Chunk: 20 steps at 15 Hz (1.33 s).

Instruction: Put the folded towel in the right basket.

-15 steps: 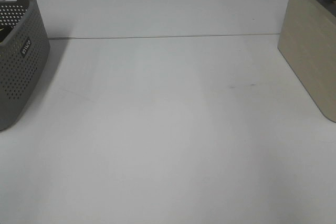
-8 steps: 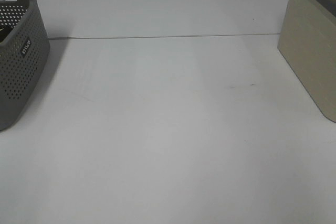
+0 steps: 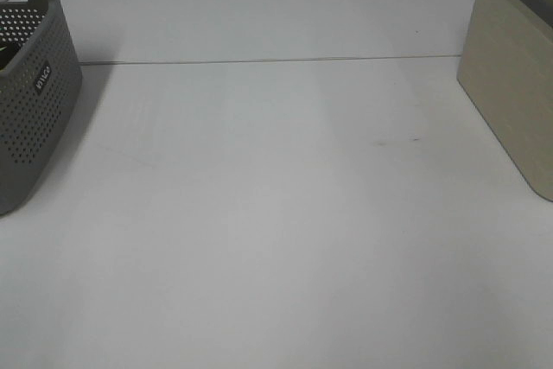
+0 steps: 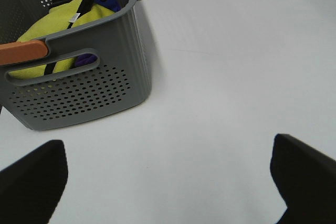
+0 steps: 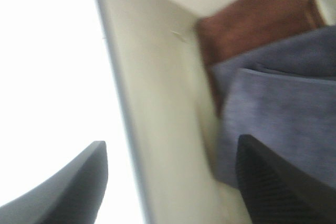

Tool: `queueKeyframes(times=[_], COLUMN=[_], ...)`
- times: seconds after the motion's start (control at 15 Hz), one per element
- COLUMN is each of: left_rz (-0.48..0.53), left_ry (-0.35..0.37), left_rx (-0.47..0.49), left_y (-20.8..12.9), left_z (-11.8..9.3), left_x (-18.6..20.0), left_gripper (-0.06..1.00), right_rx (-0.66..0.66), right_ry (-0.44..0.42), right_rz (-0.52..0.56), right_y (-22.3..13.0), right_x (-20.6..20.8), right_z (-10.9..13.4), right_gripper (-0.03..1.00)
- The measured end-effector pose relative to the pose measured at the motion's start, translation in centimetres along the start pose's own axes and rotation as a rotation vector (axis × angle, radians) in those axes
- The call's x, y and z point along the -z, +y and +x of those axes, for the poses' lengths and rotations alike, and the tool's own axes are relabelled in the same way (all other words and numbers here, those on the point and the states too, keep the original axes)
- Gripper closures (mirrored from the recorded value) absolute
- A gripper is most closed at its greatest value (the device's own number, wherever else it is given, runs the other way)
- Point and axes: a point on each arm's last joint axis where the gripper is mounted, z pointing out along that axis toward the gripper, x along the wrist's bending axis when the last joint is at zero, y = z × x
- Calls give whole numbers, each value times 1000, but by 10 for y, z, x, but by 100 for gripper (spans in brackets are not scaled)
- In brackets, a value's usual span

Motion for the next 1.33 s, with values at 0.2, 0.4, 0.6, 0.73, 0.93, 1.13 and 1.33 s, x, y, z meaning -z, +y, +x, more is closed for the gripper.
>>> queueKeyframes(times=[0.2,0.4,0.6,0.73,0.93,1.13,1.33], left_rz=[0,0,0,0,0,0,0], left_ry=[0,0,0,0,0,0,0], left_rx=[0,0,0,0,0,0,0], left_y=[0,0,0,0,0,0,0], left_z=[0,0,0,0,0,0,0], left_x=[0,0,0,0,0,0,0], left_gripper=[-4,-4,-4,-4,-4,-4,-4], right_rx=[67,198,261,280,280,275,264], right_ry=[90,67,-2,-30,-73,-108,-138], right_rz=[-2,38,35,21,40,120,224], right_y=[-8,-25,-38,-49,-78,-132,-221], right_x=[26,27,34,48,71,88,103], right_z=[42,92,119,130,121,101,67], right_gripper=[32,32,32,32,32,32,32])
